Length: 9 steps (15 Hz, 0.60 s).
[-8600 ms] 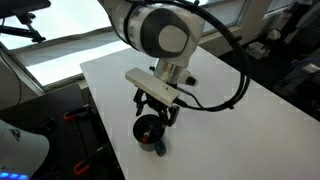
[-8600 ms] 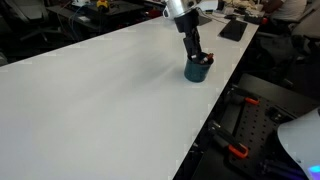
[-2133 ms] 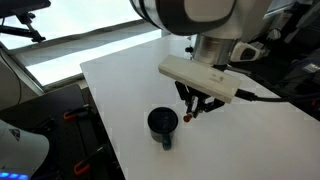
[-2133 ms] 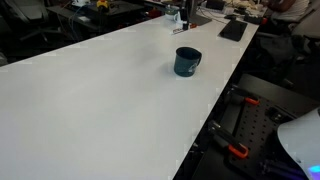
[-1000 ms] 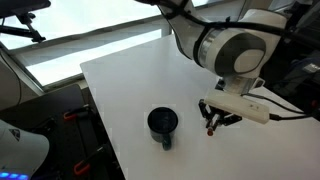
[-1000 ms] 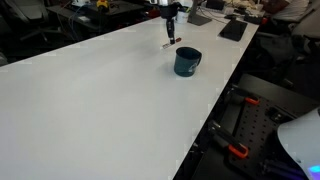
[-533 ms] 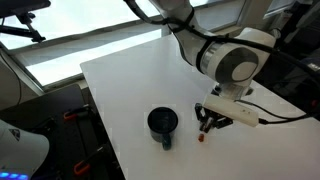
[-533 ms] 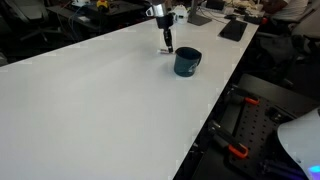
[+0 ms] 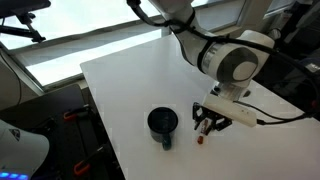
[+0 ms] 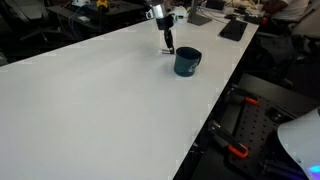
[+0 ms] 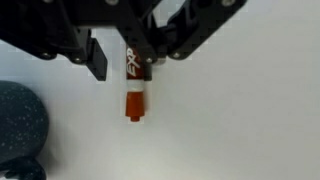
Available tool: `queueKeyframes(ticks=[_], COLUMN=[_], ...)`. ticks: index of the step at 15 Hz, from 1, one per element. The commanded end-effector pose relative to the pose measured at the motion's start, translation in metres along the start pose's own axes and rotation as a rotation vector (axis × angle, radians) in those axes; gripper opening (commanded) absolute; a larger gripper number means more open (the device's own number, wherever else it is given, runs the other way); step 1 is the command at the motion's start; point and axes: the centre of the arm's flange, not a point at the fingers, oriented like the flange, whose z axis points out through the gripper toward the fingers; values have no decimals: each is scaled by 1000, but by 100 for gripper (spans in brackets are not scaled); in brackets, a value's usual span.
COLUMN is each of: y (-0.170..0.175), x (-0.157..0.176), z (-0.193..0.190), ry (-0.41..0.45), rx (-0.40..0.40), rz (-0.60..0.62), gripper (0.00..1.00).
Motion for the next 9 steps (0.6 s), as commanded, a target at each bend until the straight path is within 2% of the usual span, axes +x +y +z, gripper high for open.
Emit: queueKeyframes(ticks=[1,9], y=[0,-1], x=[0,1], z=[0,0], ry=[-1,-2], rx=[0,0], rz=[-1,-2], gripper=[51,52])
